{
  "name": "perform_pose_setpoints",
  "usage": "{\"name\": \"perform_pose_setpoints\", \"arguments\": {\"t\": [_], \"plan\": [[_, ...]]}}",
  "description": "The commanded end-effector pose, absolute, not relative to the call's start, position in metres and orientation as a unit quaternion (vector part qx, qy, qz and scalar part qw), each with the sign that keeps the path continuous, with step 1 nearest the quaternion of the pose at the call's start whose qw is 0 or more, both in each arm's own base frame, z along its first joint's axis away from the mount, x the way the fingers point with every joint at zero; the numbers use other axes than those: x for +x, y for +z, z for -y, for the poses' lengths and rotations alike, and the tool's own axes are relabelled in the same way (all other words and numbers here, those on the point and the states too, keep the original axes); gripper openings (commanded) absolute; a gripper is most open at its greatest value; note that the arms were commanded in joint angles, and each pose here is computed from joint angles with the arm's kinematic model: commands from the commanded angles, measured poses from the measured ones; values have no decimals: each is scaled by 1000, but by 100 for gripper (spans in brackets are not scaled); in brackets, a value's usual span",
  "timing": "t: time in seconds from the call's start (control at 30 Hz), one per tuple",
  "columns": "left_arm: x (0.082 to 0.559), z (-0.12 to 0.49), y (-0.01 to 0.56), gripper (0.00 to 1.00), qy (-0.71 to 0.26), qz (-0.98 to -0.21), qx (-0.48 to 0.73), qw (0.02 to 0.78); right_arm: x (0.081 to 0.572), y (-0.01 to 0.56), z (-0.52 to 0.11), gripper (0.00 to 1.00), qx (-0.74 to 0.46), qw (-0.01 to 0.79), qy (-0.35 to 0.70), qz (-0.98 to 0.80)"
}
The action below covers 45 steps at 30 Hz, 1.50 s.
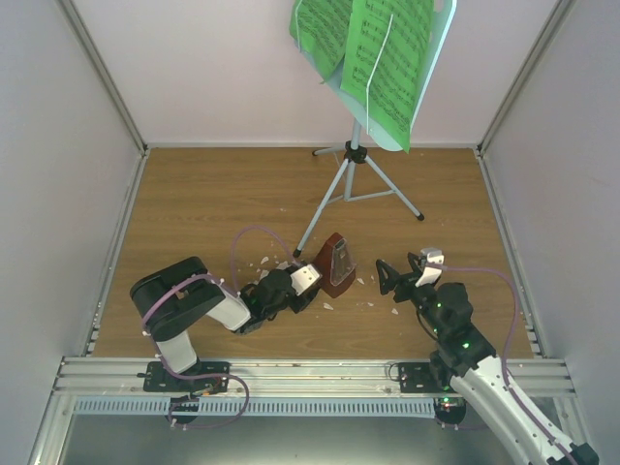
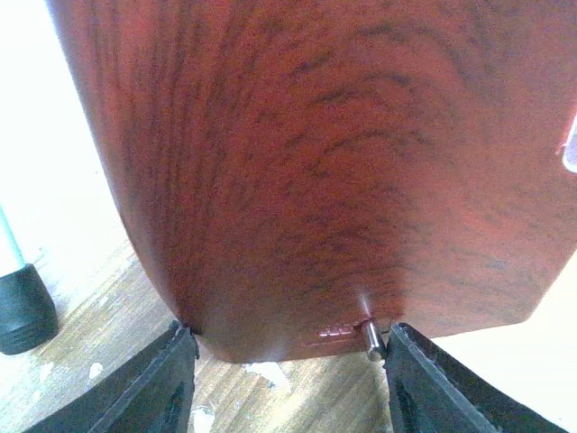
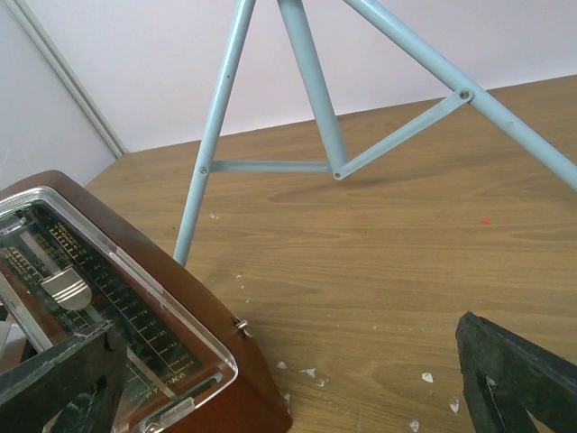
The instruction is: Pack up the instrument practice props
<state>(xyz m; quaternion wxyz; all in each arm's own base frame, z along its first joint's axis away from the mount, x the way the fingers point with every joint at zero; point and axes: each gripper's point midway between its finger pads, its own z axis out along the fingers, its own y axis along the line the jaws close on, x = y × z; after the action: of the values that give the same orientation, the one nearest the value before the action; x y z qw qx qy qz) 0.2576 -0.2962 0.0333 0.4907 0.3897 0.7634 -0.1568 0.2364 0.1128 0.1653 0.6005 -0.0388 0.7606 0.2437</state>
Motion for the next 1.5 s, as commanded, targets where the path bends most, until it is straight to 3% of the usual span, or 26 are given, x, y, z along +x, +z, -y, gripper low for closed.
{"name": "perform_pose_setpoints", "arguments": {"t": [0.0,0.23,0.57,0.8,0.97,1.13,1.17,1.27,1.47], "plan": [[262,306,45,58,-170,-746,391,512,237,164,-110,100,-34,603,241,-760],[261,308,45,55,-174,-745,393,510,235,164,-113,100,-45,602,245,-759],[261,308,43,53,-175,-746,394,508,217,178,-156,100,-162,592,319,-722],[262,304,42,68,-173,-752,386,506,228,203,-183,100,-219,586,311,-715],[263,296,48,85,-179,-757,367,509,240,225,-211,100,-263,593,296,-701],[263,290,57,92,-183,-756,360,514,254,228,-235,100,-292,587,292,-696],[264,289,57,92,-183,-757,360,514,257,227,-239,98,-296,585,291,-697],[266,288,58,91,-182,-756,359,517,265,223,-247,81,-307,578,291,-698],[265,290,56,91,-186,-755,362,515,274,210,-260,70,-332,560,285,-704]]}}
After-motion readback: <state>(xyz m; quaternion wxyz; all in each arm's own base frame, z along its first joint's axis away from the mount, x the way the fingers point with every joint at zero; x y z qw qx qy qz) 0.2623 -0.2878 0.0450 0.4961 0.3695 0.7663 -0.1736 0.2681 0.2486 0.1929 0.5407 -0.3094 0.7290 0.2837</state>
